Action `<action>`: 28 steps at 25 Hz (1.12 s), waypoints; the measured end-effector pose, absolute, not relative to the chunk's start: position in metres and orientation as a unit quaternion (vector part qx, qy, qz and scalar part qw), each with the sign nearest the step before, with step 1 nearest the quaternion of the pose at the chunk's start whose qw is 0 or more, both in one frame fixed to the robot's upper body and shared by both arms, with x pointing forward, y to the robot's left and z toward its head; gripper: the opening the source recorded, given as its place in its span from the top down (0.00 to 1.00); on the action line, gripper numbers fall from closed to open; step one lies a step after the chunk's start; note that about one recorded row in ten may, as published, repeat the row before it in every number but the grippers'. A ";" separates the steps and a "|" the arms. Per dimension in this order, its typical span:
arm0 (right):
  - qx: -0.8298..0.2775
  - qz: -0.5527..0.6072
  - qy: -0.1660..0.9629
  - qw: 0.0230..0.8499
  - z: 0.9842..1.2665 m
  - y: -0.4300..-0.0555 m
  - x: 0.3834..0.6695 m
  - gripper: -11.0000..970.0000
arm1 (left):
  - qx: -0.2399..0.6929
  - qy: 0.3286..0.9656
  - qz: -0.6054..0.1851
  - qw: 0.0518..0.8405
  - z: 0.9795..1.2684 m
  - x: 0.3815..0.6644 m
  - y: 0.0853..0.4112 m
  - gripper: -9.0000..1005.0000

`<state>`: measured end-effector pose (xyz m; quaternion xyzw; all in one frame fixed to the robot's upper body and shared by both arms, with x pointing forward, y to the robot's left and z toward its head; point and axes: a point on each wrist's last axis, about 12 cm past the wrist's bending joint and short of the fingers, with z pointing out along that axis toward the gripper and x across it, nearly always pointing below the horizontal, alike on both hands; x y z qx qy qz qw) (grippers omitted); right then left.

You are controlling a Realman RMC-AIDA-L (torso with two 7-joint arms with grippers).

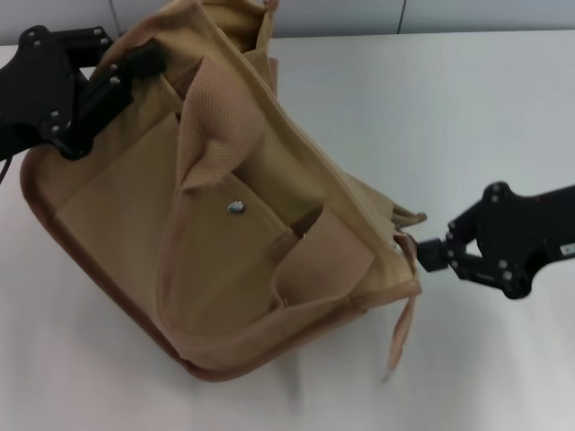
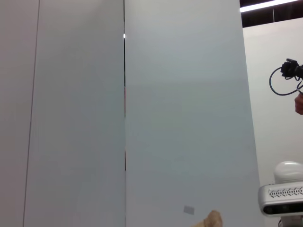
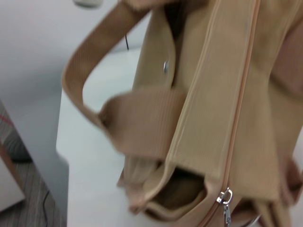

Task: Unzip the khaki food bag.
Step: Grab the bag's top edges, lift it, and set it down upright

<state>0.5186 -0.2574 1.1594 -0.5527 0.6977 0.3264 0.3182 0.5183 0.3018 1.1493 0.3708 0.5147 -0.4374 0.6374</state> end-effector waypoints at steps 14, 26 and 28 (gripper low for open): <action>-0.482 0.342 0.730 0.342 1.160 -0.274 0.525 0.93 | 0.371 0.514 -0.437 0.638 1.150 0.520 0.301 0.90; -0.476 0.269 0.751 0.371 1.162 -0.281 0.548 0.60 | 0.371 0.514 -0.437 0.638 1.150 0.520 0.302 0.90; -0.490 0.259 0.752 0.357 1.155 -0.271 0.553 0.46 | 0.370 0.514 -0.437 0.639 1.150 0.520 0.301 0.90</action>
